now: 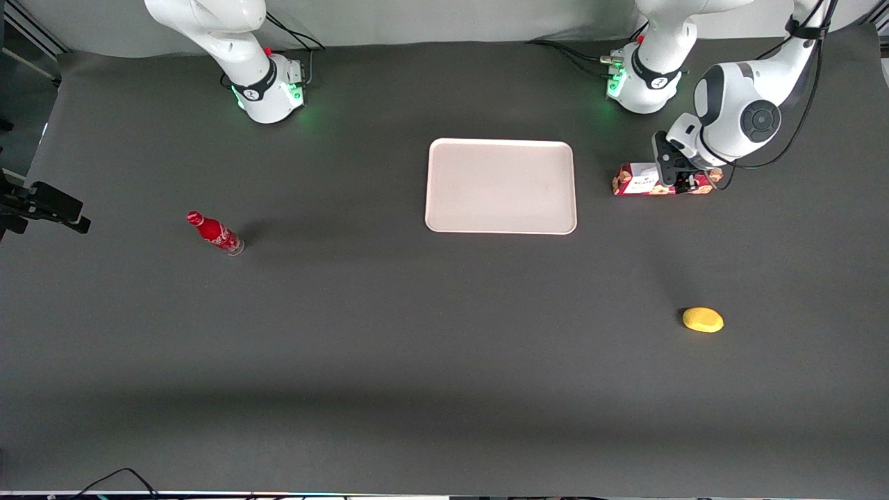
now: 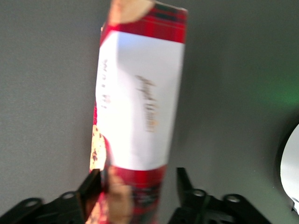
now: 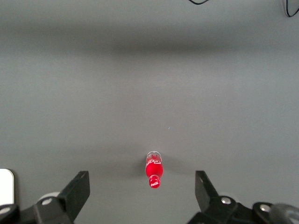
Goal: Place red cookie box on tray
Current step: 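Close the left gripper on the end of the cookie box, then lift the cookie box upright with the left gripper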
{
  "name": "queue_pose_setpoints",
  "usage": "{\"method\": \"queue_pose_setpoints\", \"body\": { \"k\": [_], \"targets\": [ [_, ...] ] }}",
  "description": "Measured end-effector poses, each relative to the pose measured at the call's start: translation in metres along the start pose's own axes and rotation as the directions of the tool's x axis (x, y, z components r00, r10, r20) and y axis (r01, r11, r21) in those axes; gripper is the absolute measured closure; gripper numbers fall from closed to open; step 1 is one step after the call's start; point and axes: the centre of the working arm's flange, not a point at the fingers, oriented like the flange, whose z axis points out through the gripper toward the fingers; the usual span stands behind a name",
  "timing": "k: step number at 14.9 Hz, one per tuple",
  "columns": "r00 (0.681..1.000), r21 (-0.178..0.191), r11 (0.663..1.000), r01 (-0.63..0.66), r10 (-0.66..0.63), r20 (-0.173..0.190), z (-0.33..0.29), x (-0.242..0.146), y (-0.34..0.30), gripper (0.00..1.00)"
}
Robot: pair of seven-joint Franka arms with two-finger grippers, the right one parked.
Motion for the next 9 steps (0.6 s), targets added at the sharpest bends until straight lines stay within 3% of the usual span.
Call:
{"method": "queue_pose_setpoints", "body": {
  "k": [3,6,9],
  "targets": [
    [1.0,0.004,1.0,0.001,-0.001,-0.002,-0.001,0.0,-0.001,0.6],
    [1.0,0.026,1.0,0.0,0.0,-0.005,-0.008,0.002,-0.007,0.87],
    [1.0,0.057,0.998,0.004,-0.003,-0.011,-0.019,0.003,-0.018,0.93]
  ]
}}
